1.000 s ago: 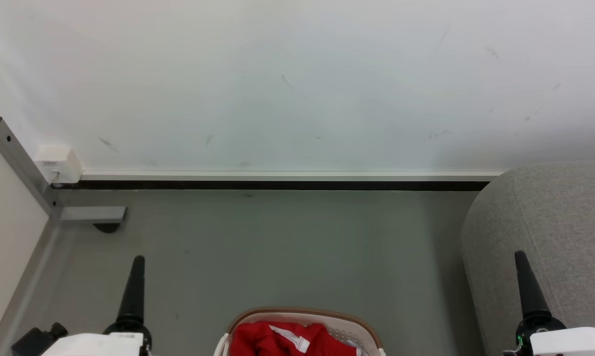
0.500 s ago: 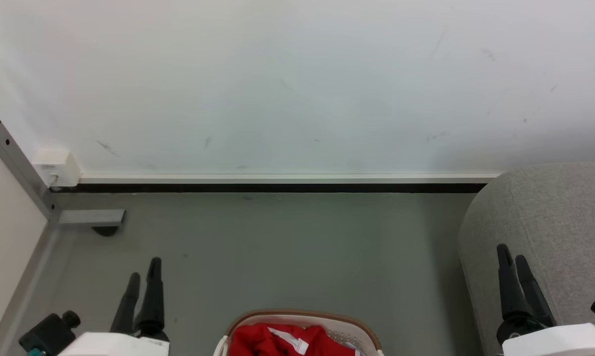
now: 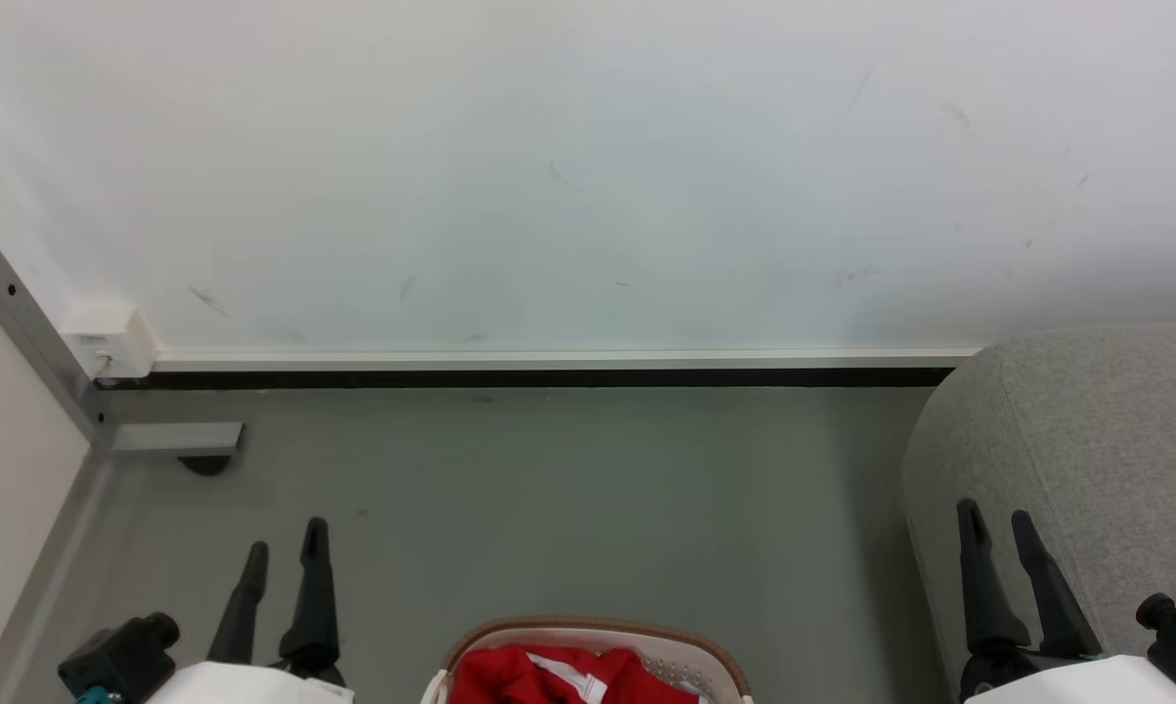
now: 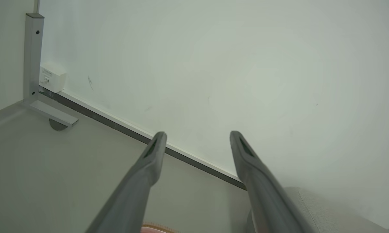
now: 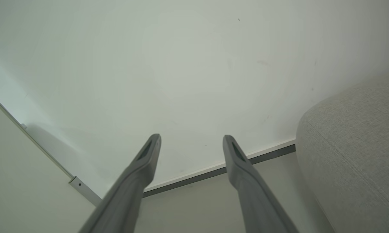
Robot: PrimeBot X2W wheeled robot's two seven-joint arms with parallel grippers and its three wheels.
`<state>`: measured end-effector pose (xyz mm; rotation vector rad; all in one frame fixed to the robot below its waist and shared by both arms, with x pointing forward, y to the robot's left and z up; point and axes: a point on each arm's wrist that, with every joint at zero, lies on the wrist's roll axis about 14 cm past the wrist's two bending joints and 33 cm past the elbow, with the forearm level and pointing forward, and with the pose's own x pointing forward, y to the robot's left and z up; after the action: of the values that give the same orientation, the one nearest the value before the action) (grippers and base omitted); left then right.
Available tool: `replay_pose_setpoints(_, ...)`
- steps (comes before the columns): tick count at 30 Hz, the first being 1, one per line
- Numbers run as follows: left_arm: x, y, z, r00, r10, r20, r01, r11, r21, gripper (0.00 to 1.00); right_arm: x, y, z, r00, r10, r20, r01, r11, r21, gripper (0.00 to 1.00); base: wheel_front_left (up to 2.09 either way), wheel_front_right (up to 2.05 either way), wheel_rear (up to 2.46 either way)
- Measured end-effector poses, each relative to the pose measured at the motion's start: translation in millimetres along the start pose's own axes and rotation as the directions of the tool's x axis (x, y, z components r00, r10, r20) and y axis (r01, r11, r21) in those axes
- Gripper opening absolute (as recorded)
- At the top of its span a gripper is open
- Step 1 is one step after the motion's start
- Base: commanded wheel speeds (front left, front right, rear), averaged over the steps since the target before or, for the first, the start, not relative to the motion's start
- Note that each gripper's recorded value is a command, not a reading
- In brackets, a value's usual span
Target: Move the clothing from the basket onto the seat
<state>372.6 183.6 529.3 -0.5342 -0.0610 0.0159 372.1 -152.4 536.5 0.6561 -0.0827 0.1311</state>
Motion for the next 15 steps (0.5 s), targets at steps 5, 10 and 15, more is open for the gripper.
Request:
replay_pose_setpoints(5,-0.8,-5.9,2.3,1.0,-0.019,0.015,0.018,0.998,0.064,1.0,-1.0,5.5,-0.9,1.0,0.019,0.001,-0.019,0.998,-0.057,1.0,0.0,0.0,0.0)
replay_pose_setpoints(10,-2.3,-8.9,2.7,0.999,-0.035,0.023,0.032,0.992,0.121,1.0,-2.5,6.9,-0.8,1.0,0.026,0.008,-0.025,0.994,-0.103,1.0,0.0,0.0,0.0)
replay_pose_setpoints(15,-3.3,-12.6,2.9,0.998,-0.049,0.028,0.043,0.984,0.17,1.0,-4.4,6.7,-0.7,1.0,0.028,0.011,-0.026,0.99,-0.14,1.0,0.0,0.0,0.0)
